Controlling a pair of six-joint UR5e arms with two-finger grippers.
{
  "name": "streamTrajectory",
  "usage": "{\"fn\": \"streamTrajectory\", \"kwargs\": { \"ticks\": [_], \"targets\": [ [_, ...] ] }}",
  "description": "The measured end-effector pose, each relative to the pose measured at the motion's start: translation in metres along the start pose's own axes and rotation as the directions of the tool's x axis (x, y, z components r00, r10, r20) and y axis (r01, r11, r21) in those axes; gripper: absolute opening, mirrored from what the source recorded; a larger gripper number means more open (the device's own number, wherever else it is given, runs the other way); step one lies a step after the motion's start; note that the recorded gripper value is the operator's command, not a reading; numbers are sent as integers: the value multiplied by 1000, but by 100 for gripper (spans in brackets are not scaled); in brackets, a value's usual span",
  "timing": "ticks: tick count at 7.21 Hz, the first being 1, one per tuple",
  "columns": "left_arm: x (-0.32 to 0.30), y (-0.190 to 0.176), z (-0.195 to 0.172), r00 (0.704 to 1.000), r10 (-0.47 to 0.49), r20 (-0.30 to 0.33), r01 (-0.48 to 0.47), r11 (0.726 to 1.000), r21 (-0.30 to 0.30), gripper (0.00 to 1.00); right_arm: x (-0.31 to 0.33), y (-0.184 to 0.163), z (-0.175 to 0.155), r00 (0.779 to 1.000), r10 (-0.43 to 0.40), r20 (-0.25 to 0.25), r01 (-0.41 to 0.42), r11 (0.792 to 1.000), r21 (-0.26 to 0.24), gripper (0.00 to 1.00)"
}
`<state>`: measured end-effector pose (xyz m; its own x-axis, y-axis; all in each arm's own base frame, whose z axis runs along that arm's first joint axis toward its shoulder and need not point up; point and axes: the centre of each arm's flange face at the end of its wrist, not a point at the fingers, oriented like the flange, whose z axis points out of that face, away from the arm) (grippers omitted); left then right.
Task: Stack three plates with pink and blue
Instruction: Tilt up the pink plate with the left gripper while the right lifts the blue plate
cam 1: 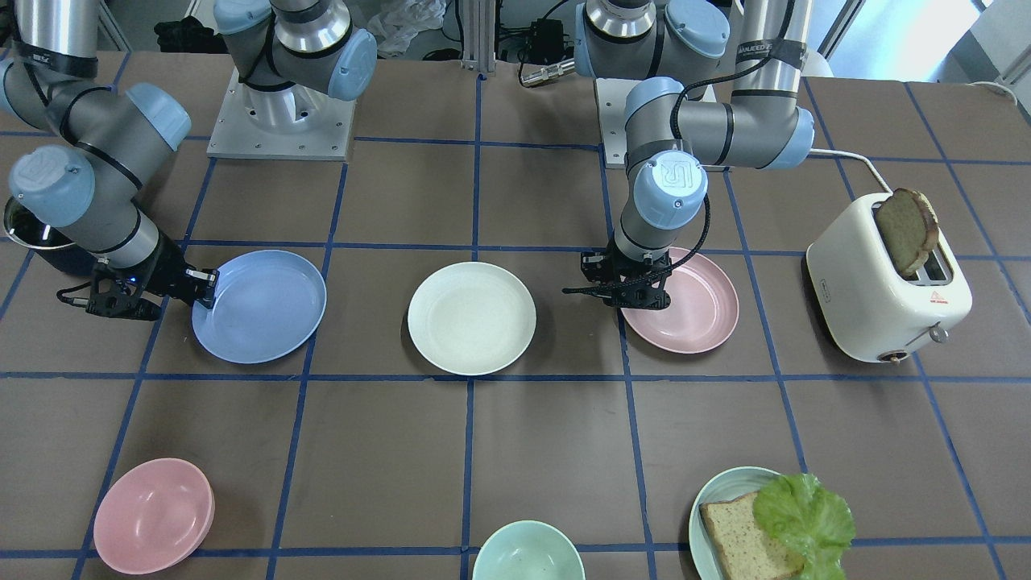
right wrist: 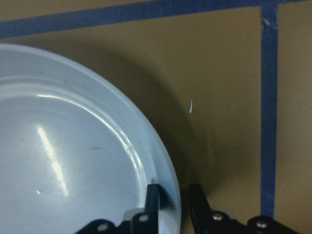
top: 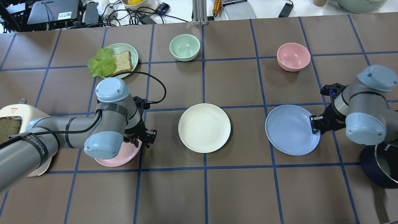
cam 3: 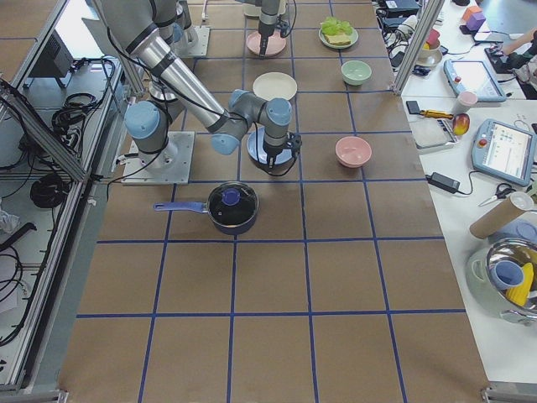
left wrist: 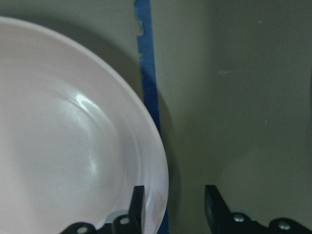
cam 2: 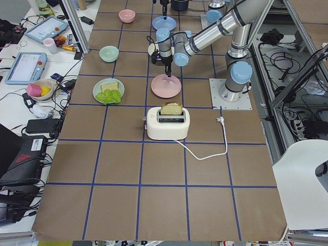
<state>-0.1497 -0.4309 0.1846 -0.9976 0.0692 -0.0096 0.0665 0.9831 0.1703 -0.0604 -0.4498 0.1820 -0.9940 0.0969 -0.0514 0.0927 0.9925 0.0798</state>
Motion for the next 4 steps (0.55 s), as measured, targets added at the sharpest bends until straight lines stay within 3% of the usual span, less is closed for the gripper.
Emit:
{"fn": "streamTrajectory", "kwargs": {
  "ticks": [1,2,4],
  "targets": [
    [-1,0,1,1000,1,12,-1,1000,-3,14,0,0,-1,1000,-2,0,2,1000,-1,0],
    [-4,-1,3,999,3,41,-3,1000,-7,0,0,1,-1,1000,-4,3,4,1000,-5,0],
    [-7,-2,5,997,5,76,-4,1000,-13,0,-2,5,-11,1000,-6,5,6,1000,-9,0]
  ]
}}
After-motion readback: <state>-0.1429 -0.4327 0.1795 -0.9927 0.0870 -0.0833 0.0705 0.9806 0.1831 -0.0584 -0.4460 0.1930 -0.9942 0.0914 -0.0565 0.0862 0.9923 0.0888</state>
